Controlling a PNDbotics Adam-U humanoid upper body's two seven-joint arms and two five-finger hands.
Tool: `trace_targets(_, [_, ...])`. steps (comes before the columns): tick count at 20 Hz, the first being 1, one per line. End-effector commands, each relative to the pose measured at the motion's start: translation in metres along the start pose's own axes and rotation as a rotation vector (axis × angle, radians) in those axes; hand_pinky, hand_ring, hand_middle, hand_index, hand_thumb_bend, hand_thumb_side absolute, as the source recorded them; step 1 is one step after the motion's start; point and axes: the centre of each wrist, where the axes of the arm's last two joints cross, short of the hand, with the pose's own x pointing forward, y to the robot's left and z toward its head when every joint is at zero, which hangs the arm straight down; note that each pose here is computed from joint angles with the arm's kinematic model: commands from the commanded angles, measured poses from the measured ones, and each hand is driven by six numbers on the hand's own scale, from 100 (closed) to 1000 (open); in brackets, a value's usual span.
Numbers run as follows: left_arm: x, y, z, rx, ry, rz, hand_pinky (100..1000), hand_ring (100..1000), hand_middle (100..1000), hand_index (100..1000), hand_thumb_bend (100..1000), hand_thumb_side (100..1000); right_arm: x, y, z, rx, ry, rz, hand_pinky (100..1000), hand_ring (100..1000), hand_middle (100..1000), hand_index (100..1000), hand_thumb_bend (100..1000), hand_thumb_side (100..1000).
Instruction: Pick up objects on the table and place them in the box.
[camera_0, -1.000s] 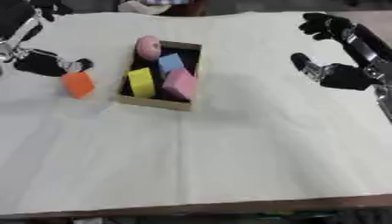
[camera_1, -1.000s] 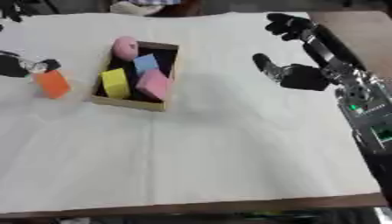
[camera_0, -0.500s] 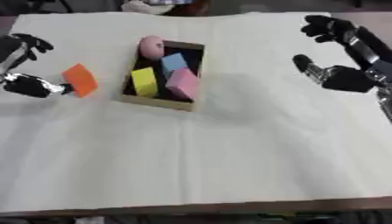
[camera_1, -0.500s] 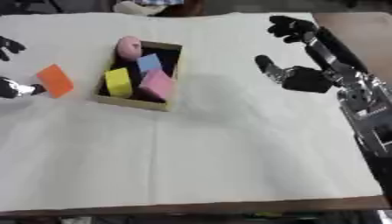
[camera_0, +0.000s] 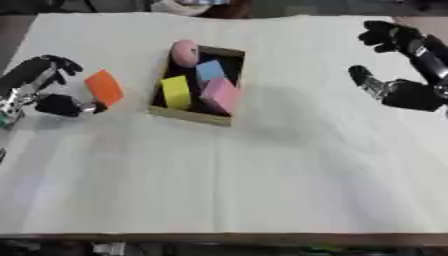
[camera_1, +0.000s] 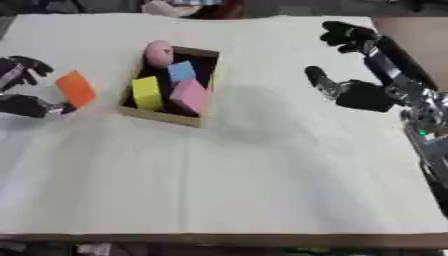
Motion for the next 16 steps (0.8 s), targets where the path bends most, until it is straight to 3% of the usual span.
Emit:
trace_targets(1, [0.001,0.008,-0.004,0.035,-0.001,0.017,733,674,711,825,708,486,0.002,-0.01,-0.001,-0.02,-0.01,0.015,840,857,812,954,299,590])
trace_targets(7, [0.004,0.002,-0.011,0.05,0.004,0.064,732,673,711,824,713,492,0.002,-0.01,-0.001,-0.021,-0.012,0.012,840,857,811,953,295,591])
trace_targets(16, [0.009,-0.004,-0.022,0.09,0.063,0.039,719,656,693,811,669,472,0.003,-0.009,-0.002,-0.016,-0.014,0.008,840,857,811,954,290,592])
